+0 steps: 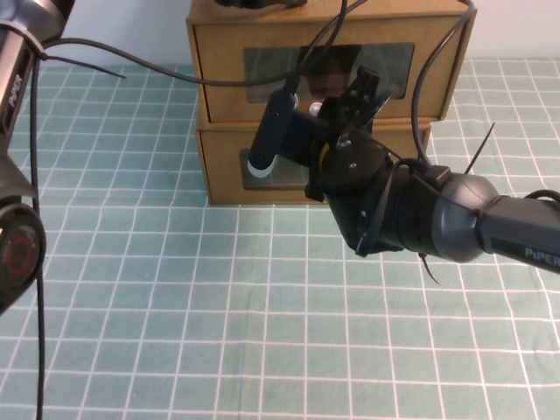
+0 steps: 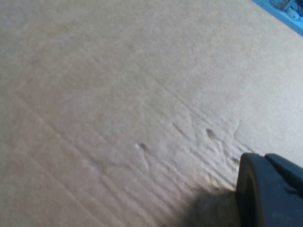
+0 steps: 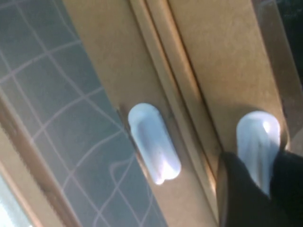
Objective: Open the shoe box
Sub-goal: 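Pull the top drawer of the cardboard box fully open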
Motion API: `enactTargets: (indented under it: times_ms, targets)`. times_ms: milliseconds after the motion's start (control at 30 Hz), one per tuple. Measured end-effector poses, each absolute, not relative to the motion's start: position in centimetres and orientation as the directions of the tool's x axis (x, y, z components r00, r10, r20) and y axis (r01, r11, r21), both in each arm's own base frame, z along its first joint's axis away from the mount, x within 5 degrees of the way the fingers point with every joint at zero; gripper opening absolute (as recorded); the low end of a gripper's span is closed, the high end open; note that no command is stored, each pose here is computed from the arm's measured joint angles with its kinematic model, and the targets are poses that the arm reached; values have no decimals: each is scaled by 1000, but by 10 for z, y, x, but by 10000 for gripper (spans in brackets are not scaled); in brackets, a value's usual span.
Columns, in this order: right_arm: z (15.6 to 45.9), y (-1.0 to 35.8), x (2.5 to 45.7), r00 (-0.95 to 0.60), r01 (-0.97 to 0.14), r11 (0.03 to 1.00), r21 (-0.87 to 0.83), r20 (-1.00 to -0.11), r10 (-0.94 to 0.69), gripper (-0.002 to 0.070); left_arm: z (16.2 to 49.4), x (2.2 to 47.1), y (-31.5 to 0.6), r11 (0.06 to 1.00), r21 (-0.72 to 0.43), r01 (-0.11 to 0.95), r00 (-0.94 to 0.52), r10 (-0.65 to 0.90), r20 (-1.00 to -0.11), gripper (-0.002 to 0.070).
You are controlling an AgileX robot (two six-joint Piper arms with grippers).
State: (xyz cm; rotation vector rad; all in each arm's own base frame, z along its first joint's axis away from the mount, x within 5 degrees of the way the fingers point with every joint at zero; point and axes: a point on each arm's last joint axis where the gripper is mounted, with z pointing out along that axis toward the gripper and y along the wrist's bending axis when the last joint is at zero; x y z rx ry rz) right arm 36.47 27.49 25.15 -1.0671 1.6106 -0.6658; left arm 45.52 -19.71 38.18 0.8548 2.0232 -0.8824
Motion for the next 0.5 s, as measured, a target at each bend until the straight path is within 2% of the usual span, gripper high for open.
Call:
enactTargets:
  times_ms: [267, 500]
  targets:
    - [252, 275, 371, -49, -324, 457, -828, -468, -883, 176, 382, 456, -196, 541, -298, 787, -495, 265, -827, -6]
    - [255, 276, 373, -34, -319, 450, -834, -464, -885, 352, 382, 456, -196, 542, -299, 785, -497, 264, -827, -6]
